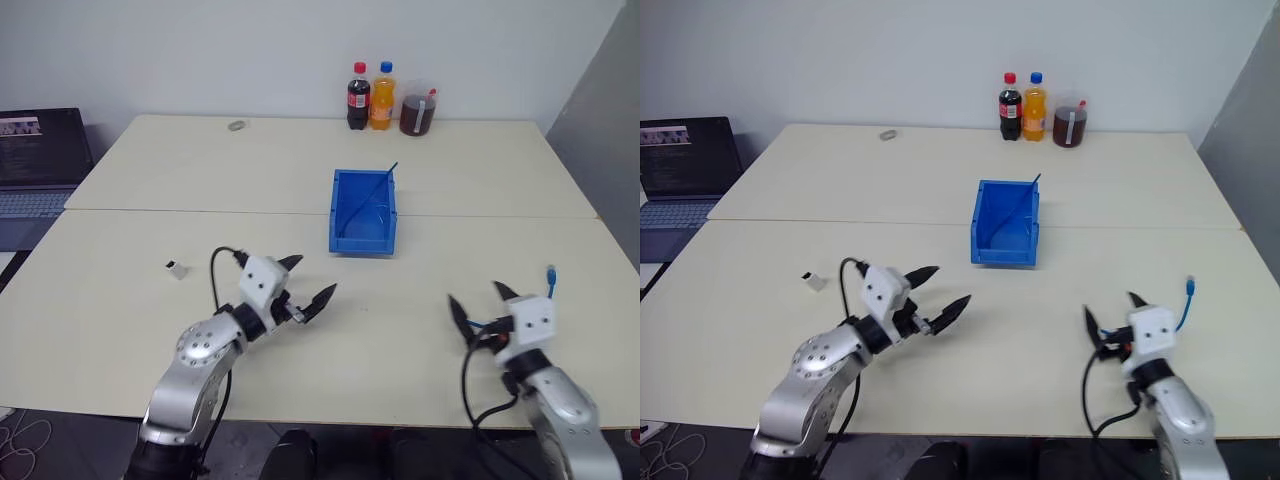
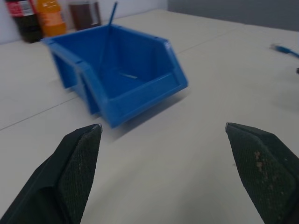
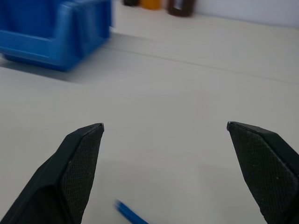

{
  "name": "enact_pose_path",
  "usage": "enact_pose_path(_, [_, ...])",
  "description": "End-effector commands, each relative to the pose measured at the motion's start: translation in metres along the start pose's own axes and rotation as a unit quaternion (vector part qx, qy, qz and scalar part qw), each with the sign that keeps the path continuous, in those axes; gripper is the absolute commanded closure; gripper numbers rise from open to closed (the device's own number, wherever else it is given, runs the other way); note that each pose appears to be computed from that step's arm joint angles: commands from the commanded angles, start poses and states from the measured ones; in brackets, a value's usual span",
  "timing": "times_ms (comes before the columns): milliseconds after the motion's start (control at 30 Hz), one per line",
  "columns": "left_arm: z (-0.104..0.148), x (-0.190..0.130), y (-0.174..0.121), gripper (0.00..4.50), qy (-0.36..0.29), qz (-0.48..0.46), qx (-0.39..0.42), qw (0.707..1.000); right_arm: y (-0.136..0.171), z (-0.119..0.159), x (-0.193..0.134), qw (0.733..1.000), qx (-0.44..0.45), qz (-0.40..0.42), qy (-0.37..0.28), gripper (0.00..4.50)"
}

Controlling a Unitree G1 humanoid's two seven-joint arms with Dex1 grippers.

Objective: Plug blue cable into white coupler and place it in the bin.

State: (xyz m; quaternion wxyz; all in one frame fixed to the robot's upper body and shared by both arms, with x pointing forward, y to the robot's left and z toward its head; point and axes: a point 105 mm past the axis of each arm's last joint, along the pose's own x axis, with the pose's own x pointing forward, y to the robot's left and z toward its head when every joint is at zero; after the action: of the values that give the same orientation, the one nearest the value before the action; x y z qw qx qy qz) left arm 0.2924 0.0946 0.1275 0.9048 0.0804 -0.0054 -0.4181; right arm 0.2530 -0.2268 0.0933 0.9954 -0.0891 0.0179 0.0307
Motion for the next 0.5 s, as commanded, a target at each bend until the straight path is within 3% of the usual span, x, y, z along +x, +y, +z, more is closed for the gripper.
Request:
enact_pose_path(33, [0.022,0.014,-0.020,0.04,-0.013,-0.092,0.002,0.996,-0.039,0.012,-0.003,0.997,-0.019,-0.077,0.020,0.00])
enact_pose_path(167, [0.028,0.021,-0.028,0.04,-0.007,-0.135,0.003,0.991,-0.059,0.006,0.007,0.992,-0.021,-0.103,0.068,0.00])
enact_pose_path(500, [0.034,0.024,-0.035,0.04,-0.003,-0.173,0.018,0.985,-0.092,-0.022,0.034,0.972,0.070,-0.136,0.176,0.00])
